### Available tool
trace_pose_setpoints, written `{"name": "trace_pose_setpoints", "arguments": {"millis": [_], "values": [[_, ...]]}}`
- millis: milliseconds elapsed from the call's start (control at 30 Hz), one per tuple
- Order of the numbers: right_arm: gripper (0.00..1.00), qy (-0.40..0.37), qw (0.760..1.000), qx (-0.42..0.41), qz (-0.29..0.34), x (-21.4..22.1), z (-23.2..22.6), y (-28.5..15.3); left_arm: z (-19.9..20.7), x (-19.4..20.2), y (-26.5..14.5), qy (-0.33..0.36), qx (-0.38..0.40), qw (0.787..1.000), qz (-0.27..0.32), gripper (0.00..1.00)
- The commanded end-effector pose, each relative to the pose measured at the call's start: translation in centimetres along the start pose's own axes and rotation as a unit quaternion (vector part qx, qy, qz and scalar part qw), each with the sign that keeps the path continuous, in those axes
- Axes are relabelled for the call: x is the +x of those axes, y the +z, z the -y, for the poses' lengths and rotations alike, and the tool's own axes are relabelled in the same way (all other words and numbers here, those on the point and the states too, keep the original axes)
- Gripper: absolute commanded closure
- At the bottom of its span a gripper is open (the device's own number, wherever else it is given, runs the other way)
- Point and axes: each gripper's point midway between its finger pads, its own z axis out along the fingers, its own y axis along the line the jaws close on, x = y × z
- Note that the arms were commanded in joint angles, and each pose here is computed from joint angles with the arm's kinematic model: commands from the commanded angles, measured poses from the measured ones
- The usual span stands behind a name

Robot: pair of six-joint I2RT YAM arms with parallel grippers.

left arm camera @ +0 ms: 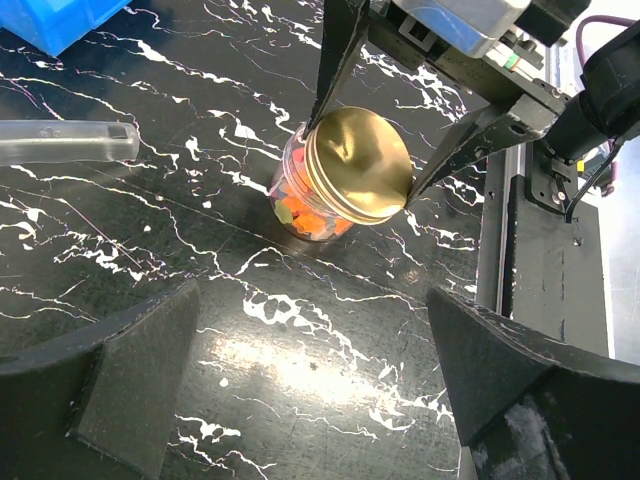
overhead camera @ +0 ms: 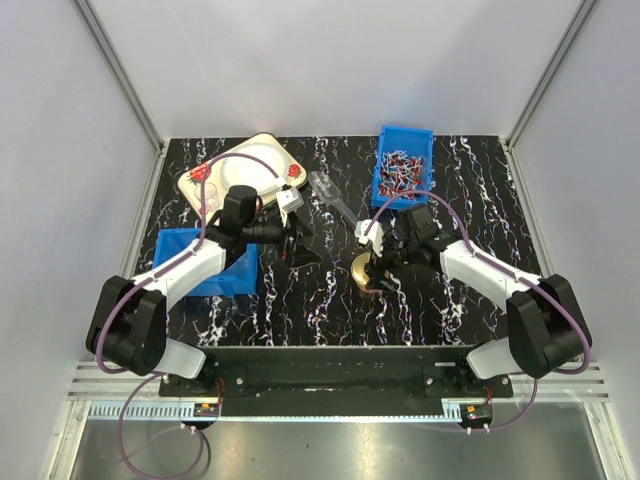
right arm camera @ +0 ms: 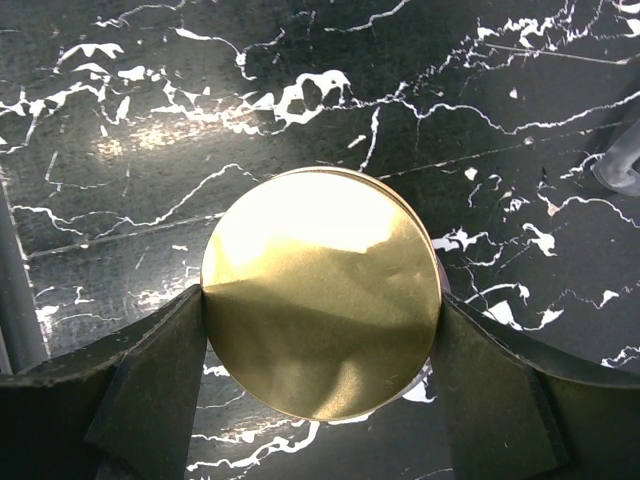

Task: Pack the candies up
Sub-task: Close the bottle lid on the packing bottle.

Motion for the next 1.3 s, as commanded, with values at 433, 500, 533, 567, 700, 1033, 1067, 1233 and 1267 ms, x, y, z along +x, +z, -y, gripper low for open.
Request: {"name": "trace_pose_setpoints", "arguments": {"millis": [433,500,533,567,700,1033,1067,1233,1267], "values": [[0.21,0.012,0.999,0.037,0.002,-0.1,2.2,-0.3,0.5,-1.4,-0.1,0.029,0.004,0.999,0.023,0.01],[0.21,0.015,0.999,0.035,-0.001,0.1,2.2,-0.2,0.5,-1.5,-0.1,0.03,0.005,0.999,0.023,0.01],[0.21,0.015,0.999,0.037,0.0,0.0,2.2,-0.3,0.5,-1.6,-0.1,0.033,0.005,0.999,0.024,0.01],[0.21,0.015,0.999,0.038,0.001,-0.1,2.2,-0.3,0.5,-1.5,-0.1,0.03,0.004,0.999,0.023,0.01],[0.2,0.009,0.999,0.043,0.015,-1.1,2.2,-1.0,0.5,-1.5,-0.1,0.031,0.004,0.999,0.023,0.01],[0.2,0.007,0.998,0.065,0.015,-1.0,2.7,-1.8,0.6,-1.5,-0.1,0.027,0.007,0.999,0.024,0.01],[0.19,0.01,0.998,0.063,0.012,-0.8,2.6,-1.7,0.6,-1.5,-0.1,0.026,0.007,0.999,0.023,0.01],[0.18,0.016,0.998,0.059,0.004,-0.2,2.7,-1.4,0.6,-1.5,-0.1,0.028,0.008,0.999,0.024,0.01],[0.17,0.018,0.998,0.058,0.001,-0.1,2.7,-1.3,0.6,-1.4,-0.1,0.027,0.008,0.999,0.023,0.01]]}}
